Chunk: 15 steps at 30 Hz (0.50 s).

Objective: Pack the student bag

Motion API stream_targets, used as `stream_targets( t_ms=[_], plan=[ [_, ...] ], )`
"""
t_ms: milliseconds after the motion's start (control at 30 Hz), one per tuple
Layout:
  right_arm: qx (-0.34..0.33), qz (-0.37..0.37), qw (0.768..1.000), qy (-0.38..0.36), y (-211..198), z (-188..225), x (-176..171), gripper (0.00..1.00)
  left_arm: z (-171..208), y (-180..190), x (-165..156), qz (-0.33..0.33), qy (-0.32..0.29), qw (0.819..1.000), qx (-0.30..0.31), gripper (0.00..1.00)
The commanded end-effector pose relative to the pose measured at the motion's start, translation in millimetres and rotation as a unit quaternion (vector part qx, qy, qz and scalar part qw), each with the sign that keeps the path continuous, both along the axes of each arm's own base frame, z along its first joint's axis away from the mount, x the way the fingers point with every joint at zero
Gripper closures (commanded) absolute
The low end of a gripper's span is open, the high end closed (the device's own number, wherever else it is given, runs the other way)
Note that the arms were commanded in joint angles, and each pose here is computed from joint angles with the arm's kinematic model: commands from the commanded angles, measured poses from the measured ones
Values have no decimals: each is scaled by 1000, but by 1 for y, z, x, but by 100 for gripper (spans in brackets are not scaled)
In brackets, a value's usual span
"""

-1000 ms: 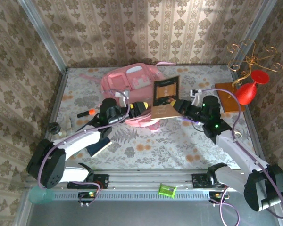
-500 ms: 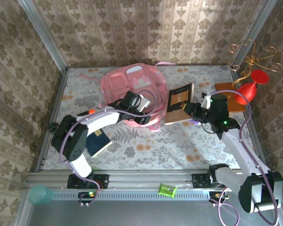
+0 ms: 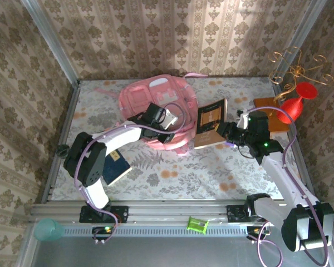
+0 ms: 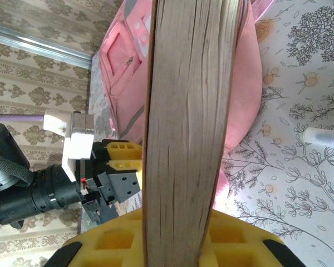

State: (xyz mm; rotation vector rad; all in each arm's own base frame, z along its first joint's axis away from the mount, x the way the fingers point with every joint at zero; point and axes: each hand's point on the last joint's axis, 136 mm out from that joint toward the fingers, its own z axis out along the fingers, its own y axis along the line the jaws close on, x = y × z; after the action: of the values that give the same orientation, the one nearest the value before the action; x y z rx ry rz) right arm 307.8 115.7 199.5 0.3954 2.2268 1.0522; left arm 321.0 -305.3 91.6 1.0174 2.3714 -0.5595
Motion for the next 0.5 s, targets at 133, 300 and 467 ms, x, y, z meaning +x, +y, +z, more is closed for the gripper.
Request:
stream_targets(
  t_ms=[133,300,467],
  plan=[
    [-1,26,999,-31,5,14,0,100,14,-6,5,-10,18,999,-42,77],
    [-1,31,999,-24,6,9,-3,100,18,-3,12,-1,17,999,-48,90],
    [0,40,999,-9,8,4,-8,100,28,-6,13,-7,10,998,-61,100]
  ],
)
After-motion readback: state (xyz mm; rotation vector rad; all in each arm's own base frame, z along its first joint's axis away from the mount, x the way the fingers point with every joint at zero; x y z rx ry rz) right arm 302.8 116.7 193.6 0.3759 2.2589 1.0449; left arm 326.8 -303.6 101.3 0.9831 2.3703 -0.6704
